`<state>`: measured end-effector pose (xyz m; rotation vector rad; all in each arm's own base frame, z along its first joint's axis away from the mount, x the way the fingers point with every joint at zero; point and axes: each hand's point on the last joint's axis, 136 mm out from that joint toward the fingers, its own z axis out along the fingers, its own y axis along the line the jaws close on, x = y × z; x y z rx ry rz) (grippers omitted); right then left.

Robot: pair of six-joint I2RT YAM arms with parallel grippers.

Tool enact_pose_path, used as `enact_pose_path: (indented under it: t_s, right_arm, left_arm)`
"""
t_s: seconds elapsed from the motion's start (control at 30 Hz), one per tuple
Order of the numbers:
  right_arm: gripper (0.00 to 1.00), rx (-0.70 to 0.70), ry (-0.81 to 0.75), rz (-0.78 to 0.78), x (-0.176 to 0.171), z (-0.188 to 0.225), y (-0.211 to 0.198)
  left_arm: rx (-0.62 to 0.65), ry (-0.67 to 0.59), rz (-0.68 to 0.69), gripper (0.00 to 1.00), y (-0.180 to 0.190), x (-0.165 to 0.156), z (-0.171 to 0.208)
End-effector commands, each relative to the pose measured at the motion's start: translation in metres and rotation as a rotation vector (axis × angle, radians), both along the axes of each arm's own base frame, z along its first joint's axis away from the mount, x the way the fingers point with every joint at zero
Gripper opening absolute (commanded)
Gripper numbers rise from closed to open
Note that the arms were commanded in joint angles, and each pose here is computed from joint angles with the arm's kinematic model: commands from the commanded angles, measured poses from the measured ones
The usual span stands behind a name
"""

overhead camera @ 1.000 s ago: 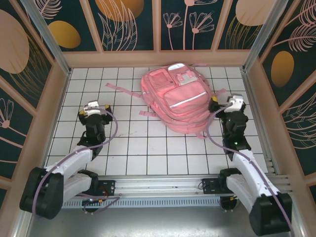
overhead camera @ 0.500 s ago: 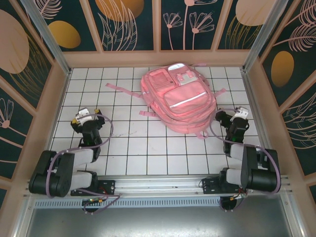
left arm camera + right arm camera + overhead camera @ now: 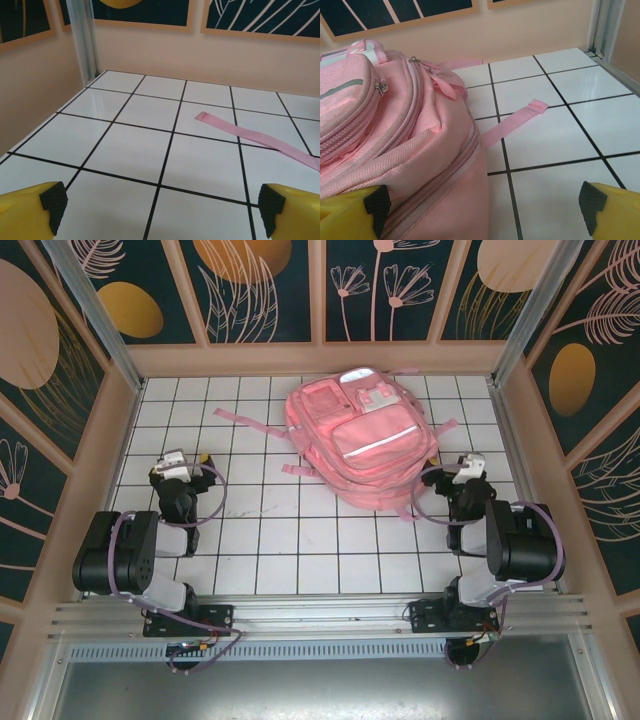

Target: Pack the student bag

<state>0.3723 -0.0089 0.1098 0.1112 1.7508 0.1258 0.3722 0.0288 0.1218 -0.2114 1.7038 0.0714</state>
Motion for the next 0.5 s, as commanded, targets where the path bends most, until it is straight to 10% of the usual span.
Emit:
enact_pose_path:
  t_s: [0.0,0.47]
  right_arm:
    - [0.99,-0.029,-0.033,-0.008,0.005,0.011,0.001]
    - [0.99,-0.024,-0.047,-0.121,0.001,0.012,-0.014]
  left_arm:
    - [0.010,-0.051,-0.047,0.99,-0.007,0.004,0.014]
    - [0.018,-0.041,-0.089,0.99,-0.014,0.006,0.013]
